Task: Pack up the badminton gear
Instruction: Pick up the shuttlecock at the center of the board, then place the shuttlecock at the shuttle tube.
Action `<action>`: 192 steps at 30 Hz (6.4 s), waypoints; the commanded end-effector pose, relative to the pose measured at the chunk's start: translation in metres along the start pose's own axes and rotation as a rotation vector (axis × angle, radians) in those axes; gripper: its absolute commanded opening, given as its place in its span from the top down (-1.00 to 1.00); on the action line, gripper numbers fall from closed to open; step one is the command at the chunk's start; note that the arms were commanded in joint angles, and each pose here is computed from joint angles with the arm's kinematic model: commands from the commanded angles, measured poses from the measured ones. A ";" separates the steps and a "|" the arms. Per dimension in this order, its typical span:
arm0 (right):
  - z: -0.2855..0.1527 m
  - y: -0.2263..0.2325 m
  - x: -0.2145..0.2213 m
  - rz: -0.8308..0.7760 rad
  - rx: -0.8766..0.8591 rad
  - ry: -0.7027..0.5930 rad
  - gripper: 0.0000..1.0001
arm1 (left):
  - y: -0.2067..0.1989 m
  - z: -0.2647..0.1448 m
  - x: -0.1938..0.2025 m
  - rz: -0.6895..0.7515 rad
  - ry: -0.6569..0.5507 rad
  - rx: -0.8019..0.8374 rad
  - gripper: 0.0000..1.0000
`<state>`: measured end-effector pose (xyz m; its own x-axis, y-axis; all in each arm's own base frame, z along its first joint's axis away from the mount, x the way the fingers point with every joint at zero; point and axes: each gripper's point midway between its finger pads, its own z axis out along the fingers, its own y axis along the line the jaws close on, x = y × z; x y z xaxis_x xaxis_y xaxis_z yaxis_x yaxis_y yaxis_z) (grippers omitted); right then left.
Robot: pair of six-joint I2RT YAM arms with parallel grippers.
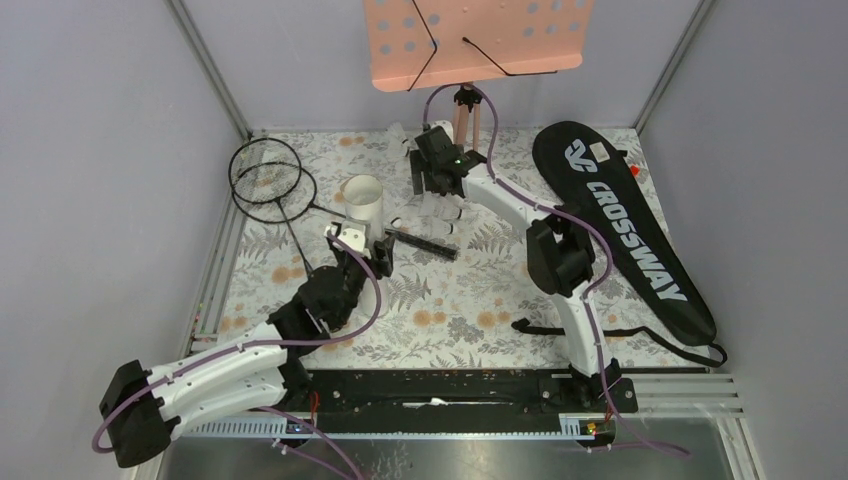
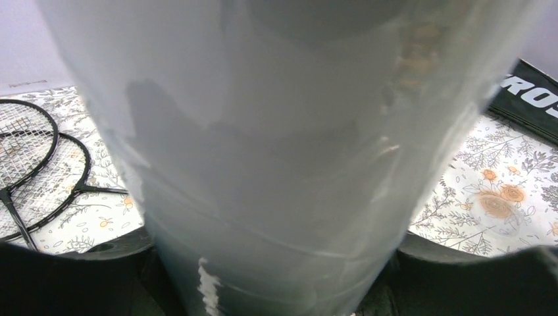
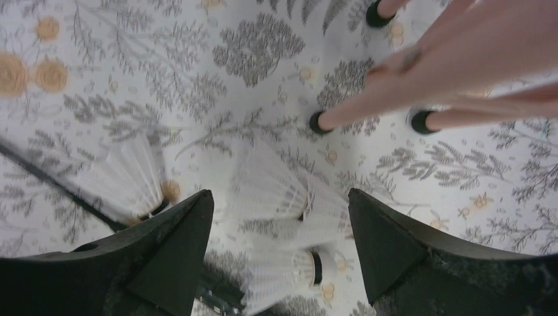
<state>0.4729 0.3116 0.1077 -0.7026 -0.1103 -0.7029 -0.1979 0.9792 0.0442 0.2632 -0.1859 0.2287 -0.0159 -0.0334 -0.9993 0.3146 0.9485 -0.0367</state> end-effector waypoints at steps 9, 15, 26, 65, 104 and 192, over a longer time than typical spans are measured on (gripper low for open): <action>0.033 -0.036 -0.007 0.005 0.300 -0.001 -0.40 | -0.005 -0.010 0.022 -0.012 0.071 0.051 -0.04; 0.033 -0.037 0.005 -0.015 0.297 0.057 -0.26 | -0.005 -0.010 0.023 -0.009 0.076 0.052 -0.03; 0.028 -0.037 0.028 -0.024 0.283 0.147 -0.07 | -0.007 -0.012 0.022 -0.019 0.069 0.066 -0.02; -0.076 -0.034 -0.034 -0.099 0.258 -0.170 1.00 | -0.009 -0.016 0.014 -0.041 0.034 0.092 0.04; -0.426 0.099 -0.058 0.044 -1.085 -0.336 1.00 | -0.090 -0.044 0.037 0.112 0.173 0.617 0.05; -0.443 0.087 -0.070 -0.538 -0.574 -0.454 -0.20 | -0.080 -0.058 0.017 0.062 0.073 0.609 0.03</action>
<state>0.1966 0.3654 0.3870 -0.2182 -0.5624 -0.7975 -0.8948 0.4414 -0.0665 0.1836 -0.2499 0.2289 0.0114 0.0482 -0.9988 0.8144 0.5791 0.0373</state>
